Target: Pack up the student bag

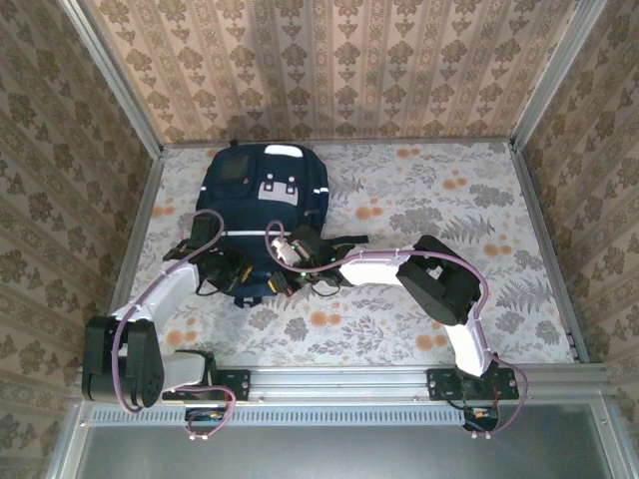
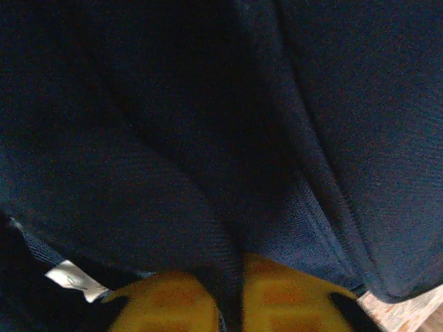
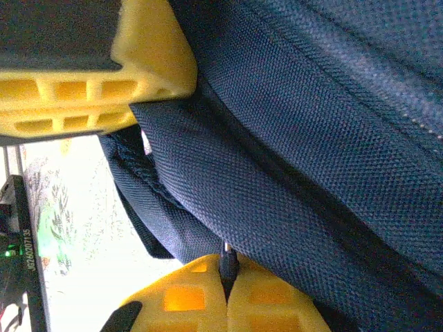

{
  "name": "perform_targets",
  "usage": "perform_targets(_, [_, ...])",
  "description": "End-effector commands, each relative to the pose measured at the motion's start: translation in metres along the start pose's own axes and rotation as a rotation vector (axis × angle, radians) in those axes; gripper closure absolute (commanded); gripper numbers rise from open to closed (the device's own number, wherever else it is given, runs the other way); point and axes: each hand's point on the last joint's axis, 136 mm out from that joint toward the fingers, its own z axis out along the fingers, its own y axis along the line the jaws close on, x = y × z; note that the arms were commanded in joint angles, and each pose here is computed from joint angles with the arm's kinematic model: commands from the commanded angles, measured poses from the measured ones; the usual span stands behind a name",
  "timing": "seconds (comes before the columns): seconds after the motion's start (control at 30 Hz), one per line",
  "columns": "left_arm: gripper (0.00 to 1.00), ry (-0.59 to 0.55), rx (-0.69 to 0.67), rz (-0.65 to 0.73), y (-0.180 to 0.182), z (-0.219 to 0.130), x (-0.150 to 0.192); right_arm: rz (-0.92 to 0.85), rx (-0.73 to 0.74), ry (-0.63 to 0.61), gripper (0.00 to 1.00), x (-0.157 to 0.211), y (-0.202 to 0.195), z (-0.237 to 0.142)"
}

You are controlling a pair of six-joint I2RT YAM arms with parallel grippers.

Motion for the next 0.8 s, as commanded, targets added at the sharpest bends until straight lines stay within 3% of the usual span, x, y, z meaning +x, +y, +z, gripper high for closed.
perform_targets(0.0, [1.00,-0.020,-0.020,0.031,0.001,-0.005,-0.003,-0.018,0.081,0.055,1.00,0.016,-0.012,-0.003])
perform_targets(0.27, [1.00,-0.092,-0.038,0.039,0.013,-0.027,-0.018,-0.016,0.171,0.077,1.00,0.038,-0.032,-0.020])
perform_targets(0.77, [1.00,-0.095,-0.096,0.085,0.036,-0.042,-0.023,-0.079,0.225,0.079,1.00,0.042,-0.047,-0.043])
